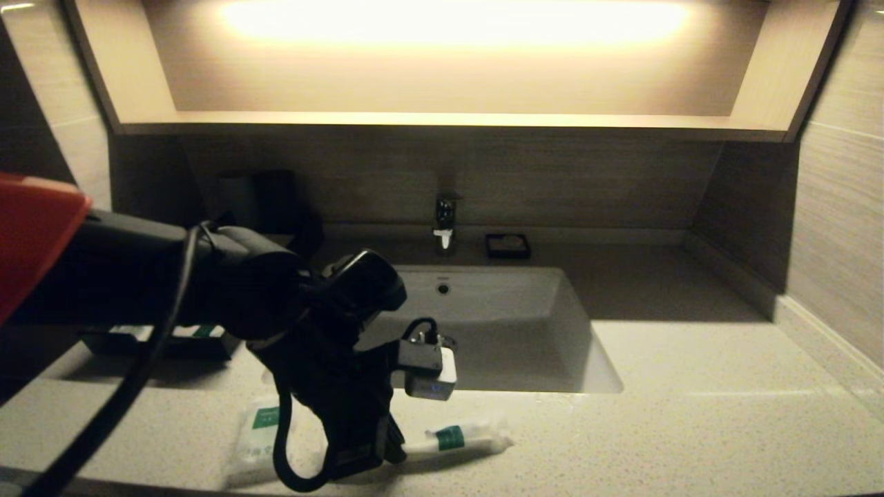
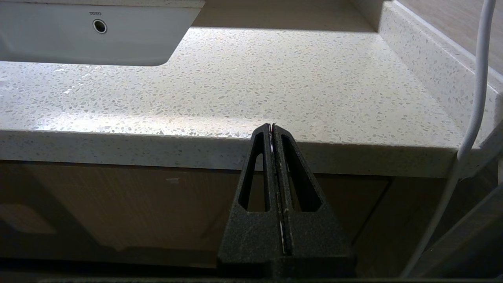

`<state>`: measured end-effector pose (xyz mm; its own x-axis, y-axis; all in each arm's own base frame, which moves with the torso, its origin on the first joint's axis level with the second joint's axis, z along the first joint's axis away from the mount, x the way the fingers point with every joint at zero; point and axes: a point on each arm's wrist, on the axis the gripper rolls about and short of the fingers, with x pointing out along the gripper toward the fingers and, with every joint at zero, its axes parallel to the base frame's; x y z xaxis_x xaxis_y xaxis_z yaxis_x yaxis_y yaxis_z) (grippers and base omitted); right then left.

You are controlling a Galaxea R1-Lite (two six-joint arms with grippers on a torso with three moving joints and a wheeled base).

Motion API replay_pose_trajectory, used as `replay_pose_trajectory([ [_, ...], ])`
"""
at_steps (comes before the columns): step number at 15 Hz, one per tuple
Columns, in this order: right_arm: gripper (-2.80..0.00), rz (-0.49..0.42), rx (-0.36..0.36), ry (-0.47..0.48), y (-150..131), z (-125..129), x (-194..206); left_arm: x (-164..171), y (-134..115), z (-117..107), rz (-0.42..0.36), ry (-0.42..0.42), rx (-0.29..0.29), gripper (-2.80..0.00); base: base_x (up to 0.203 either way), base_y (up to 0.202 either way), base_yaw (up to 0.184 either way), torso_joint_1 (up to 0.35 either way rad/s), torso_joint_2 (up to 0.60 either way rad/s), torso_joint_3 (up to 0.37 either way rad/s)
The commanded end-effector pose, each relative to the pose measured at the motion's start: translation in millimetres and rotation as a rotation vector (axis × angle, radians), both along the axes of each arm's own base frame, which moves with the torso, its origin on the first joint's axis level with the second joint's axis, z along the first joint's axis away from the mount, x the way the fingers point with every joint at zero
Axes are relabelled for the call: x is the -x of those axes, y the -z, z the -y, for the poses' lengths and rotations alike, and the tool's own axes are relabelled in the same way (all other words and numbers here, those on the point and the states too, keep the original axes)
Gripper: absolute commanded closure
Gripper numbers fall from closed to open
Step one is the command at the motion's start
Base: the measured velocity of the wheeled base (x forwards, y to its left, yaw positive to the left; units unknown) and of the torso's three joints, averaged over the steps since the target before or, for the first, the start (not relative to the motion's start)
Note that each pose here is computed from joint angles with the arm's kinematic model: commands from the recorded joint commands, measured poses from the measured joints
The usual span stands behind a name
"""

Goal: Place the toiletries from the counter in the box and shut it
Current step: Pick up the bathroom toiletry

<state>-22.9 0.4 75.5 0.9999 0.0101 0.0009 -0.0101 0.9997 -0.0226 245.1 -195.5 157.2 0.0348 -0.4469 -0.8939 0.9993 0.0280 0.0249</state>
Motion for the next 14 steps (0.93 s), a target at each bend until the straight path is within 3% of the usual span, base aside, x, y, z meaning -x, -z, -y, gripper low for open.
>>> replay_pose_trajectory([
  [1, 0.00, -0.002, 0.000, -0.001, 0.4, 0.0, -0.2, 0.4, 0.1, -0.3, -0.003, 0.004, -0.001, 0.00, 0.000, 0.000, 0.000, 0.000, 0.00, 0.000],
  [7, 0.00, -0.001, 0.000, -0.001, 0.4, 0.0, -0.1, -3.4, -16.0, -5.0, -0.006, -0.104, 0.034, 0.00, 0.000, 0.000, 0.000, 0.000, 0.00, 0.000],
  [11, 0.00, -0.002, 0.000, -0.001, 0.4, 0.0, -0.2, -10.8, -29.9, -16.9, -0.033, -0.279, 0.076, 0.00, 0.000, 0.000, 0.000, 0.000, 0.00, 0.000],
  [14, 0.00, -0.002, 0.000, -0.001, 0.4, 0.0, -0.1, -21.4, -40.8, -42.8, -0.050, -0.458, 0.114, 0.00, 0.000, 0.000, 0.000, 0.000, 0.00, 0.000],
])
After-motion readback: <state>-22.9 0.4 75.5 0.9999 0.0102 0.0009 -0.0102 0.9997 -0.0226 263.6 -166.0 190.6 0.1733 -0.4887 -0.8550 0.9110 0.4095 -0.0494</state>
